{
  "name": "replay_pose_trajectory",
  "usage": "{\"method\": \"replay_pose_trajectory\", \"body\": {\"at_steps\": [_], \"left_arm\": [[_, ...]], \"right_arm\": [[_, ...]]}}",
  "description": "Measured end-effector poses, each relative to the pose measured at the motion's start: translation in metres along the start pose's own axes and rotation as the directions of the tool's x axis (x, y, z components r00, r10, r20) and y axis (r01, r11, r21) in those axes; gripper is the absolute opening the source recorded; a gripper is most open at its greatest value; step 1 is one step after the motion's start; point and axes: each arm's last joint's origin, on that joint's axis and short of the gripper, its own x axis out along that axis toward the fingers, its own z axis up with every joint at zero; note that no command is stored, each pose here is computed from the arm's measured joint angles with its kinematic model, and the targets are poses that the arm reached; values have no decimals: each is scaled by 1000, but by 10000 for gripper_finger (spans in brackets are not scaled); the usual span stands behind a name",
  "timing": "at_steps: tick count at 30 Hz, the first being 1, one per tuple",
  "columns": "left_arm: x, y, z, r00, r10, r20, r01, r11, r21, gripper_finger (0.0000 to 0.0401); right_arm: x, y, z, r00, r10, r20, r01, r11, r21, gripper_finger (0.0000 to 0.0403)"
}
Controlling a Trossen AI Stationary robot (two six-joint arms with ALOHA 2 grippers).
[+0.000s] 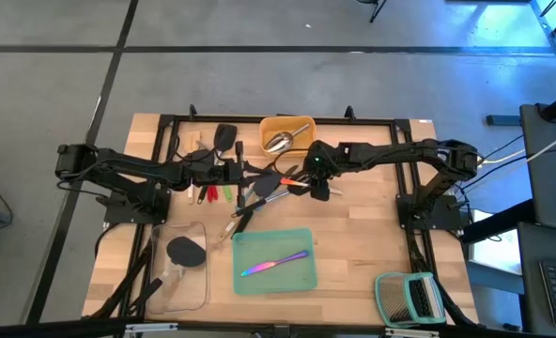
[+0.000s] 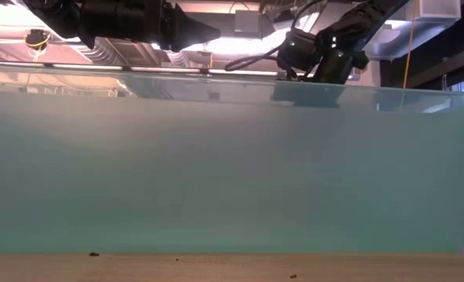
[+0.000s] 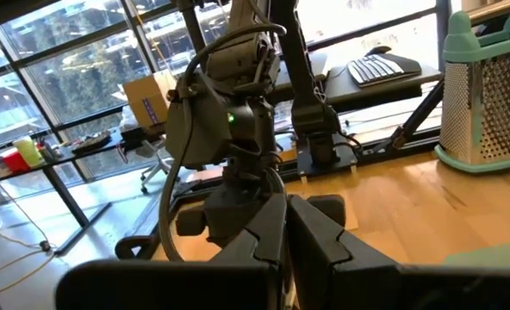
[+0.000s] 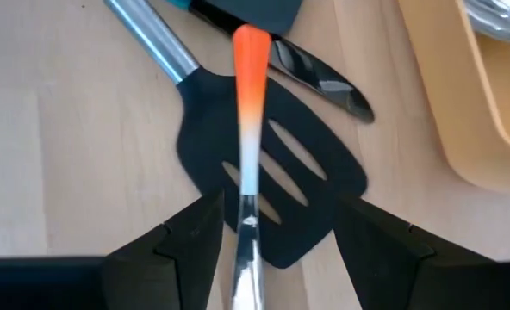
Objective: Pick & Place Kitchen Items
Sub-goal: Put the orange table knife into the green bin
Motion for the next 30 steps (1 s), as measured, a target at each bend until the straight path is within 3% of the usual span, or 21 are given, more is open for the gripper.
{"method": "replay_pose_trajectory", "body": {"at_steps": [7,10,16,23,30], "left_arm": [[13,7,-33,986,9,-167,-12,1000,-19,8],[21,16,-42,984,29,-176,-42,996,-74,8],[32,28,-55,965,-156,-212,112,972,-205,8],[37,33,-64,958,-151,-246,101,974,-204,29],[34,45,-69,953,-157,-258,95,967,-237,47]], "right_arm": [[0,15,-7,996,-25,-83,27,999,22,216],[-1,20,-10,988,-81,-128,82,997,-3,216],[-3,29,-19,973,-80,-218,84,996,8,216],[2,38,-33,960,-73,-271,72,997,-11,216],[11,37,-51,954,-74,-292,94,994,58,211]]}}
